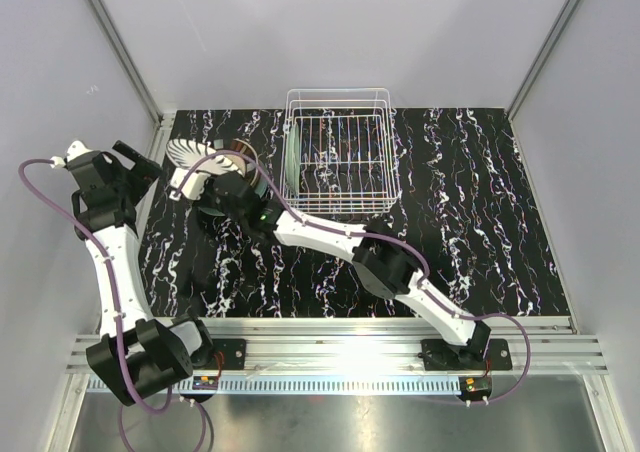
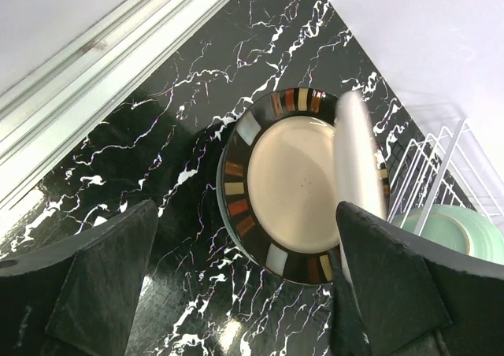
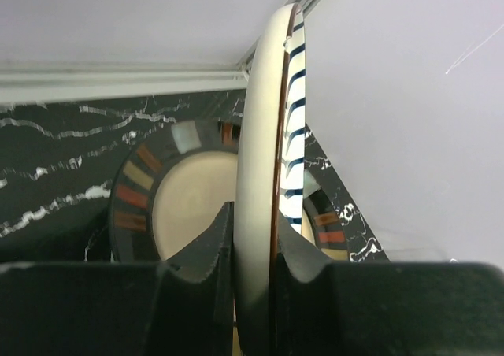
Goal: Load the plates into the dish rack
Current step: Pass the plate from the left arm to the right
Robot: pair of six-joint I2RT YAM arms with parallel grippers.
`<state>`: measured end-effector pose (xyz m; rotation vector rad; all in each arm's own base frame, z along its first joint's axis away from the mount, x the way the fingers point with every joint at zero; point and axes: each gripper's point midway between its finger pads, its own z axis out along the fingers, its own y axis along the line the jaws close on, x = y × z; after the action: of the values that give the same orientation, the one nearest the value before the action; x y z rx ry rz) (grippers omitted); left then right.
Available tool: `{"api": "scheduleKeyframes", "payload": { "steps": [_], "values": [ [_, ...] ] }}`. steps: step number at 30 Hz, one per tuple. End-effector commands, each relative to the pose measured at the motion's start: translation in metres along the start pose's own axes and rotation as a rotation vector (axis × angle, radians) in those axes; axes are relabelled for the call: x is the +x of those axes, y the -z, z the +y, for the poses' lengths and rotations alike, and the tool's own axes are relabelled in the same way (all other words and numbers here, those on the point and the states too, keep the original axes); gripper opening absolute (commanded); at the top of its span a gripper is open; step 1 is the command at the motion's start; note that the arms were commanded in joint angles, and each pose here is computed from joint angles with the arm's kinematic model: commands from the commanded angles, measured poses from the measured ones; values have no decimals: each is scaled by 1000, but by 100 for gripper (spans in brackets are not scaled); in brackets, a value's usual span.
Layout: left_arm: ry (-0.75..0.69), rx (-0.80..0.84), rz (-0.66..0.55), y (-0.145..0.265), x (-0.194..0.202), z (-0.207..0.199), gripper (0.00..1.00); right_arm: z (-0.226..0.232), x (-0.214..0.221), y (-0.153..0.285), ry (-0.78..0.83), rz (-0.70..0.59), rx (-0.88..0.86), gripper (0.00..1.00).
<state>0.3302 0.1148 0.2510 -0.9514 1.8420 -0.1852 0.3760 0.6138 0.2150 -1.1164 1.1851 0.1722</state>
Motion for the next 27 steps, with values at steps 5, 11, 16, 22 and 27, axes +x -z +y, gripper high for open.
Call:
{"api": "scheduleKeyframes", "payload": {
  "steps": [5,11,16,22,27],
  "values": [
    [-16,2,-64,4,-18,-4,99,-150,-180,68,-268,-380,264,0],
    [-35,24,-52,3,-15,-9,99,-189,-215,115,-427,-441,293,0],
    [-70,47,-51,8,-12,-18,99,-204,-217,158,-527,-453,290,0],
    [-105,82,-48,12,-8,-29,99,-249,-203,225,-582,-402,457,0],
    [-113,93,-53,14,-8,-32,99,-258,-170,255,-629,-339,558,0]
  ]
}}
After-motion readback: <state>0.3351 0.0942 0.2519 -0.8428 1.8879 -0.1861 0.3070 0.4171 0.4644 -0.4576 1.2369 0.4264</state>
